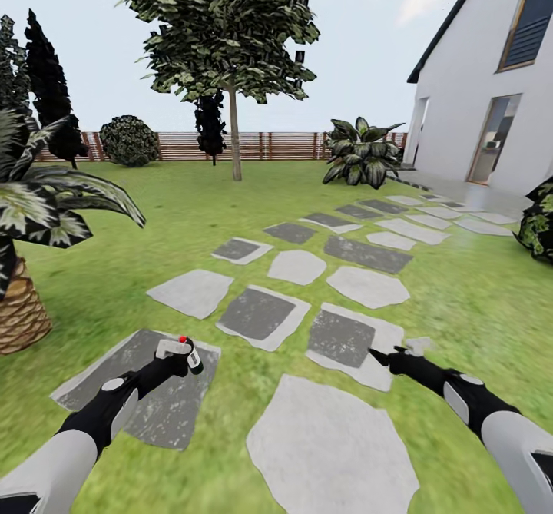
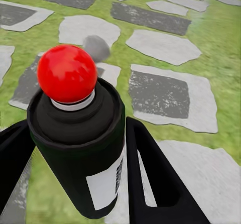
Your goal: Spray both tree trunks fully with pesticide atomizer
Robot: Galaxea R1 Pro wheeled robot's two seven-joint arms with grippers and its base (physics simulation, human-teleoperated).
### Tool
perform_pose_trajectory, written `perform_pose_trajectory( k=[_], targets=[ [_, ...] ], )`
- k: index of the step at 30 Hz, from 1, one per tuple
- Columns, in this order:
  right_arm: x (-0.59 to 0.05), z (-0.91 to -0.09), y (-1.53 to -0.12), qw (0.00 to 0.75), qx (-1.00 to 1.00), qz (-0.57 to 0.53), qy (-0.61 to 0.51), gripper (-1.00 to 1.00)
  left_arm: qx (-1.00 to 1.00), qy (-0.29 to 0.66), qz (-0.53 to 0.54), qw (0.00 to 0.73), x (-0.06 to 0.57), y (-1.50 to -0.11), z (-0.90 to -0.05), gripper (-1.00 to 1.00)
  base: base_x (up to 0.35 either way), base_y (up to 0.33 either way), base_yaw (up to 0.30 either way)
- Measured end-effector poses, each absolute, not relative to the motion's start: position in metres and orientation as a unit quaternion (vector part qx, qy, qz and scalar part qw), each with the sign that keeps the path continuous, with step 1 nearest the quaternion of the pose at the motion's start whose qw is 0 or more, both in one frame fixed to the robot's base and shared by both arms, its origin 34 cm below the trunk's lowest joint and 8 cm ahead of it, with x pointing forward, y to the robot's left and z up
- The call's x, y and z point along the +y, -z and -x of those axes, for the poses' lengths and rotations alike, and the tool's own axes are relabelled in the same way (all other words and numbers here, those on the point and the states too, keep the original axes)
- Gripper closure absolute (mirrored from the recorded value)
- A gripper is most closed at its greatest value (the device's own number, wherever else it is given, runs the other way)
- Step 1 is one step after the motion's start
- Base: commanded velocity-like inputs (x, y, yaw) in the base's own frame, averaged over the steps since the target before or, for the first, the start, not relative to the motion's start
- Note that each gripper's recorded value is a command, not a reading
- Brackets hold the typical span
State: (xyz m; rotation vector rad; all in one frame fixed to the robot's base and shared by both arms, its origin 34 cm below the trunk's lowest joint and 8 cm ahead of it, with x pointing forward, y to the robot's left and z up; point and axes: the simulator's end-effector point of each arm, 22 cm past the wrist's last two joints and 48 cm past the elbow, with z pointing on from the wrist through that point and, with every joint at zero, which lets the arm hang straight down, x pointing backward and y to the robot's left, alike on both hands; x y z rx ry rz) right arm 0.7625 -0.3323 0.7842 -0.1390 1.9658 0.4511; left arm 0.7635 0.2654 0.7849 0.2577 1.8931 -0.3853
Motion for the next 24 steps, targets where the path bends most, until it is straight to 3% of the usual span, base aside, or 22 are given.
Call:
perform_pose_trajectory(
  k=[24],
  targets=[
    [-0.309, -0.763, -0.793, 0.537, 0.811, 0.077, -0.219, -1.0, 0.799, 0.169, -0.113, 0.566, 0.257, -0.789, -0.765, 1.0, 0.345, 0.121, 0.0]
  ],
)
